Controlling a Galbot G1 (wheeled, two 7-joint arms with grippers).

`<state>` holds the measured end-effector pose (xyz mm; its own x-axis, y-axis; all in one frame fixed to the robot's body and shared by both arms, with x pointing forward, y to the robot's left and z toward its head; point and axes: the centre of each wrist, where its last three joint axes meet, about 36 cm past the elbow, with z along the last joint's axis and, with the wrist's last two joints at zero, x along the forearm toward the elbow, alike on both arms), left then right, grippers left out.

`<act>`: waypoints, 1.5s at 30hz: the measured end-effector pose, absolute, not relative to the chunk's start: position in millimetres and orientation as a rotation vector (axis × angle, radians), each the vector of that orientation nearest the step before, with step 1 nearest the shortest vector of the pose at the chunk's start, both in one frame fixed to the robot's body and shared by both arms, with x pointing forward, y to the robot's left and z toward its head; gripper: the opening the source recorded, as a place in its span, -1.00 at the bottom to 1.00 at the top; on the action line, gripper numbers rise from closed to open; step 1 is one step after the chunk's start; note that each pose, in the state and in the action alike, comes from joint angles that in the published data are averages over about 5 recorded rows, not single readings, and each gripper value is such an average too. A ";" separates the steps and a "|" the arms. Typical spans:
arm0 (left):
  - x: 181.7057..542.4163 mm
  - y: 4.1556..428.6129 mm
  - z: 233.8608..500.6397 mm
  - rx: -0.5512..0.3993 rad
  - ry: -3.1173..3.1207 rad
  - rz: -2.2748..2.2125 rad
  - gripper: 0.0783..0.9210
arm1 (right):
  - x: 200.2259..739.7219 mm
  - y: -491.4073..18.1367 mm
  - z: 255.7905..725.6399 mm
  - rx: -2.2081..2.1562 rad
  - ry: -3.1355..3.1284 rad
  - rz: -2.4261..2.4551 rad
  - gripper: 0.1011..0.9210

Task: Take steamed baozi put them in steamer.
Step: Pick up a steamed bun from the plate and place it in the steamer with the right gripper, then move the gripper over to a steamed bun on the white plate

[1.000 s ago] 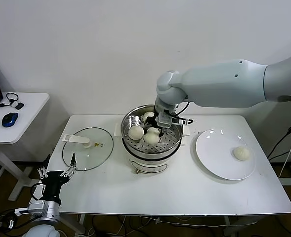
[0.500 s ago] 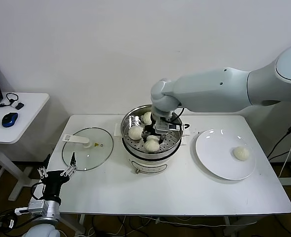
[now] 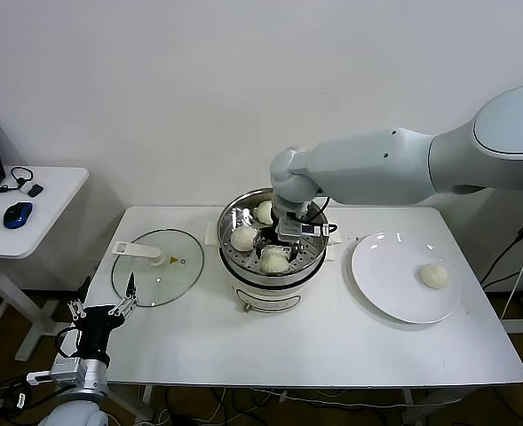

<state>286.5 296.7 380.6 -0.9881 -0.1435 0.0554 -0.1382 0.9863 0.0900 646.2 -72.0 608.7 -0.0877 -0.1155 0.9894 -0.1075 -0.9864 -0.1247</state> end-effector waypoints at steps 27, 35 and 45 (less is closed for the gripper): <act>285.8 300.3 383.9 0.202 -3.066 -0.141 0.77 | 668.9 -164.5 676.1 -2.296 1.079 -2.581 0.76; 285.5 300.2 382.7 0.189 -3.062 -0.147 0.77 | 672.1 -234.7 677.3 -2.384 1.669 -2.568 0.76; 282.3 301.6 377.6 0.194 -3.052 -0.152 0.77 | 680.5 -330.2 663.4 -2.430 1.972 -2.595 0.76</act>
